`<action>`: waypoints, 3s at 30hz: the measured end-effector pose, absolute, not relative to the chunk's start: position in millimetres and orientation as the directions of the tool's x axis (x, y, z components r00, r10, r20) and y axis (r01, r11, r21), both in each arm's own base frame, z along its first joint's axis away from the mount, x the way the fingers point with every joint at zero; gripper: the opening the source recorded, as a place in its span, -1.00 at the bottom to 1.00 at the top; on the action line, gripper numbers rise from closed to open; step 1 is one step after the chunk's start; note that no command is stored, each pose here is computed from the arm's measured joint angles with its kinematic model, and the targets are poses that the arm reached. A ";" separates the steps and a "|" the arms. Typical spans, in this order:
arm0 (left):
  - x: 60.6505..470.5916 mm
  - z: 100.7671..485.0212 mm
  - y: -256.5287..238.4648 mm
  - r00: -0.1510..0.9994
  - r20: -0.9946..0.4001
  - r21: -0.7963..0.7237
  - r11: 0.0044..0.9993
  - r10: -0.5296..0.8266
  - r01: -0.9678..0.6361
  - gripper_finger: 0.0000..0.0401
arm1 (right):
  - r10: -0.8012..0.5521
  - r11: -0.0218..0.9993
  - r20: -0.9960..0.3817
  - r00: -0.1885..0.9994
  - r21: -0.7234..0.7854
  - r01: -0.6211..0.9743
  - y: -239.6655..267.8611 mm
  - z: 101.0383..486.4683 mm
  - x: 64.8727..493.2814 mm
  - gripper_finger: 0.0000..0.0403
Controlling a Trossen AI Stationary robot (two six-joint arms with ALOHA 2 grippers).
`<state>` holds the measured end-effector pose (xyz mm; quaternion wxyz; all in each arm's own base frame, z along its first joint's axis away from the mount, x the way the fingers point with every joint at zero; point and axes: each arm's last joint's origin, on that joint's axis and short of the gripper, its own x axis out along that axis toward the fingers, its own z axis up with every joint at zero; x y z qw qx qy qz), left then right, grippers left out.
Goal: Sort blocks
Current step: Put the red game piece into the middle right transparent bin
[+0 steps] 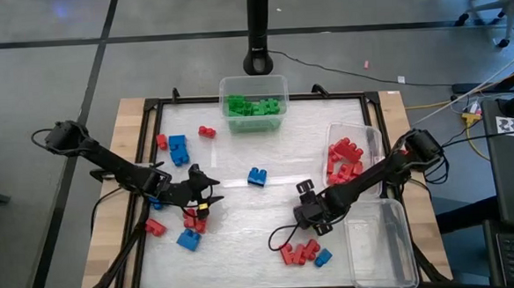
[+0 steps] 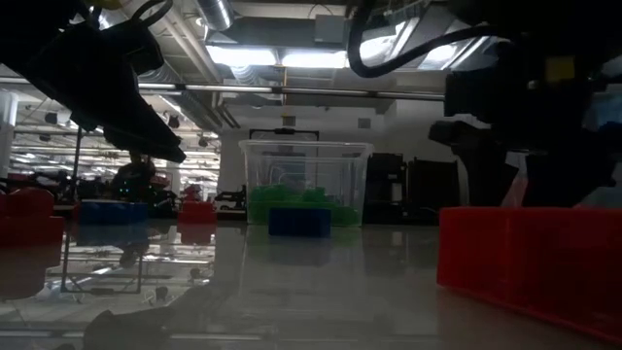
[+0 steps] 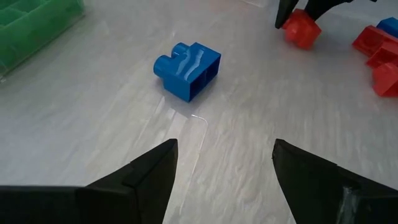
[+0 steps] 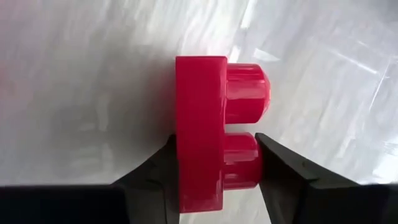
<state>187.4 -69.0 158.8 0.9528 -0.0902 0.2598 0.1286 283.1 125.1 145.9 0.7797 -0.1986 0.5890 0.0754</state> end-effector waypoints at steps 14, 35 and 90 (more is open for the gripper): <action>187.4 158.8 -69.0 0.832 -0.518 -0.112 0.949 0.198 -0.296 0.25 | -0.225 0.863 -0.936 0.271 -0.320 -0.390 130.3 203.7 300.0 -0.17; 186.9 158.2 -69.0 0.829 -0.523 -0.107 0.949 0.200 -0.296 0.25 | -0.477 0.854 -0.801 0.361 -0.519 -0.024 76.0 312.2 202.0 -0.17; 188.2 159.4 -68.3 0.835 -0.512 -0.117 0.947 0.201 -0.300 0.25 | 0.316 0.858 -0.830 0.459 0.043 -0.512 158.3 220.1 295.2 0.94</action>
